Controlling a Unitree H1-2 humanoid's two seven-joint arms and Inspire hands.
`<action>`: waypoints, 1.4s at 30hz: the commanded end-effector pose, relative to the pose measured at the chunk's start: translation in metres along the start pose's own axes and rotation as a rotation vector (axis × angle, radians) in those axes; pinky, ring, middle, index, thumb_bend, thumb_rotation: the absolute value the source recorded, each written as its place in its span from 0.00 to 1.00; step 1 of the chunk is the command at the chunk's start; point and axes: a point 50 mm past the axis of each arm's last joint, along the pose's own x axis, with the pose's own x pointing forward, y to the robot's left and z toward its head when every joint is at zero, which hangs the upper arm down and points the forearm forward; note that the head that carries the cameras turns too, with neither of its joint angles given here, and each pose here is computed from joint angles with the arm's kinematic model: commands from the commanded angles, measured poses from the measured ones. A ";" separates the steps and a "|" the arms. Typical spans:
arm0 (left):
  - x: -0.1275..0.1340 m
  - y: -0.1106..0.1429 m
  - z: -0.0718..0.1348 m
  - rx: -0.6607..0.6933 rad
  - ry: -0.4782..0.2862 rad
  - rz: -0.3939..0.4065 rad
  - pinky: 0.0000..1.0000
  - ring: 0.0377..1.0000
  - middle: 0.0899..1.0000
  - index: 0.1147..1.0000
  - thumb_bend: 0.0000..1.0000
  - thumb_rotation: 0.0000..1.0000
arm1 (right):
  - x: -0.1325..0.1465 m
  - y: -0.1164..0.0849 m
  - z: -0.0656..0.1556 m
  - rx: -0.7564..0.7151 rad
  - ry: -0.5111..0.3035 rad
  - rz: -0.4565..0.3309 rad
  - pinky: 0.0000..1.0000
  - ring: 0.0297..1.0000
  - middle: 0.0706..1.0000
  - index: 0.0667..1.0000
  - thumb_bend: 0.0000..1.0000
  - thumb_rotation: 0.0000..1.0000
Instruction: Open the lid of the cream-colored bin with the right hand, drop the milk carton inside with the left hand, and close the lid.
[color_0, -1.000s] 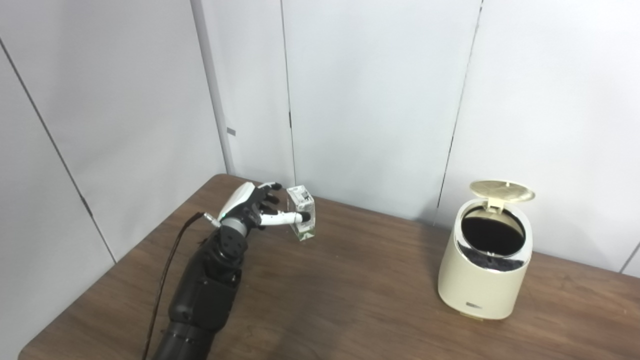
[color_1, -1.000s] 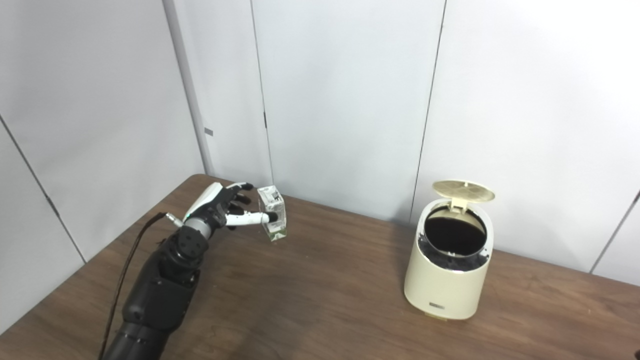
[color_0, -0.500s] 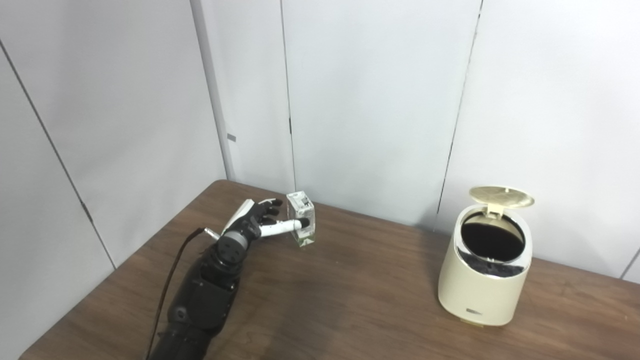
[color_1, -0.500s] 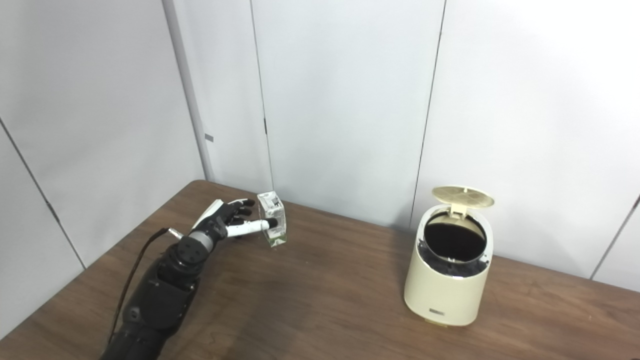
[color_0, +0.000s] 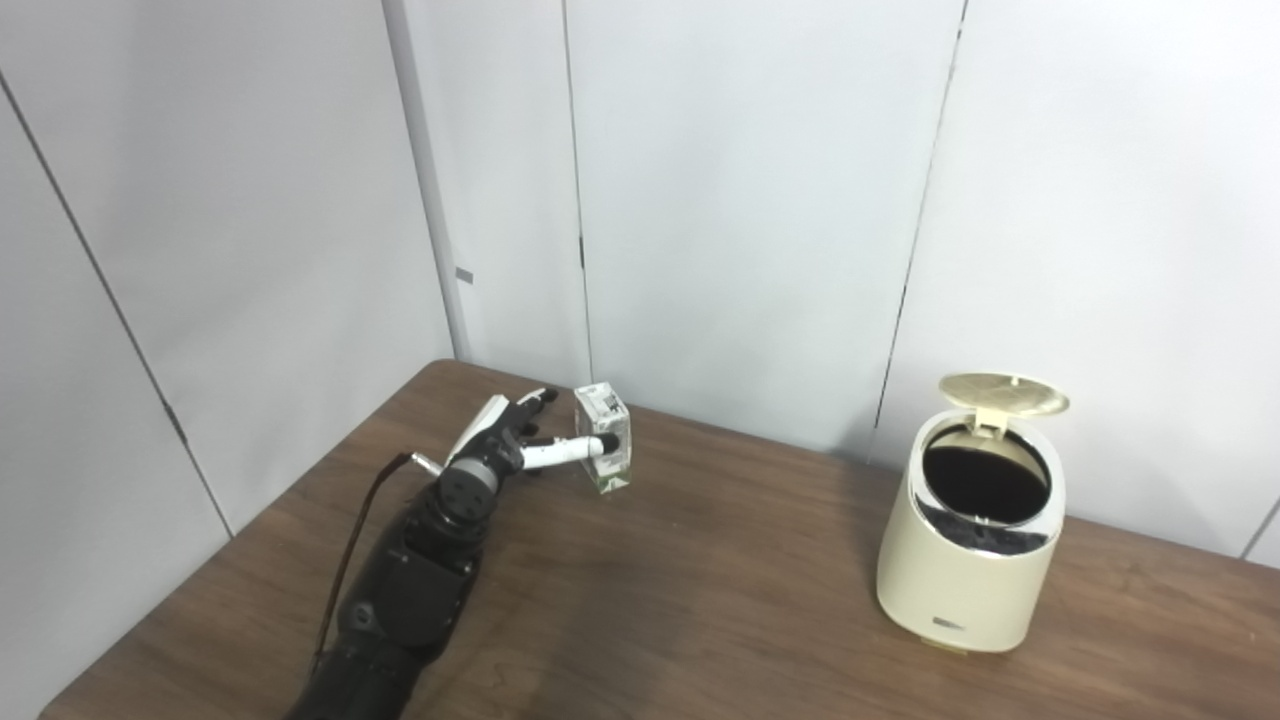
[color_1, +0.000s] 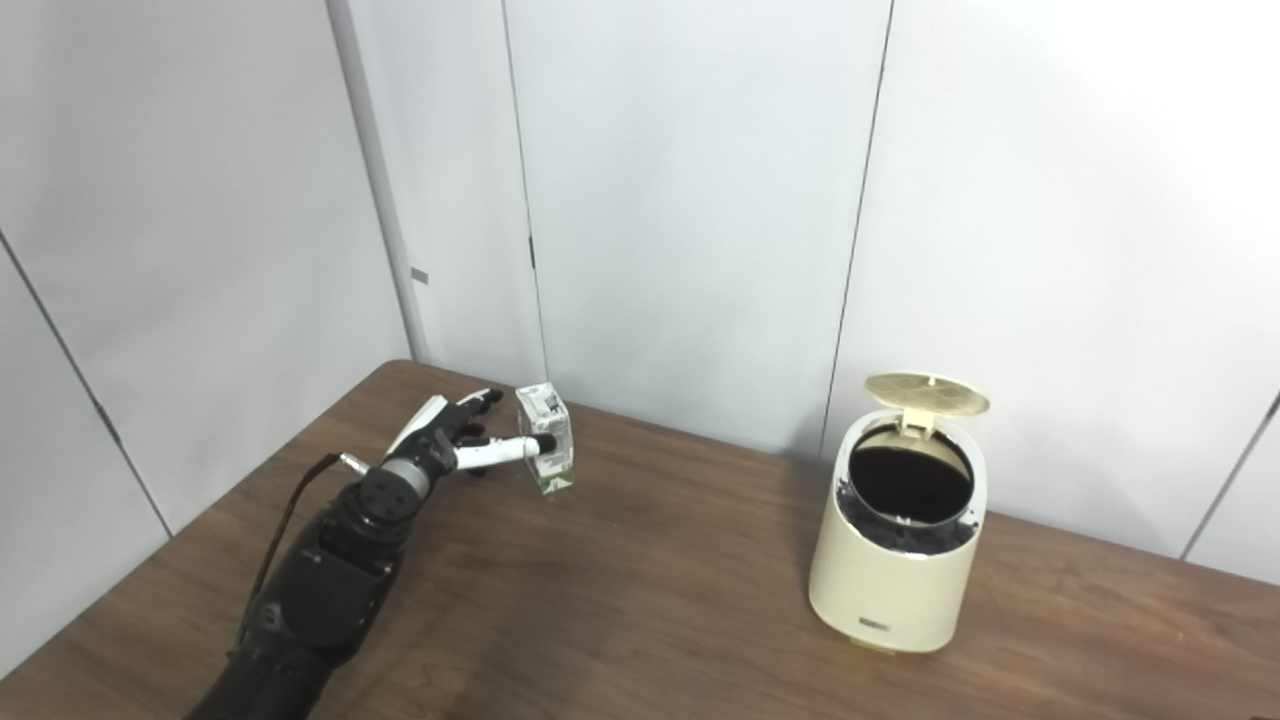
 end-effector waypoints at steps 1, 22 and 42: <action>0.005 0.007 0.020 -0.019 -0.076 0.006 0.77 0.90 0.96 0.99 1.00 0.48 | -0.028 0.007 -0.014 -0.020 0.057 0.027 0.47 0.59 0.60 0.56 0.33 0.69; 0.015 -0.022 0.033 0.019 -0.132 -0.017 0.70 0.84 0.93 0.95 1.00 0.46 | -0.029 0.014 -0.007 0.008 0.049 0.026 0.42 0.56 0.59 0.54 0.35 0.66; 0.018 -0.049 0.032 -0.174 -0.262 0.535 0.35 0.41 0.42 0.42 0.52 0.00 | -0.029 0.014 -0.002 0.009 0.049 0.041 0.42 0.56 0.59 0.55 0.36 0.68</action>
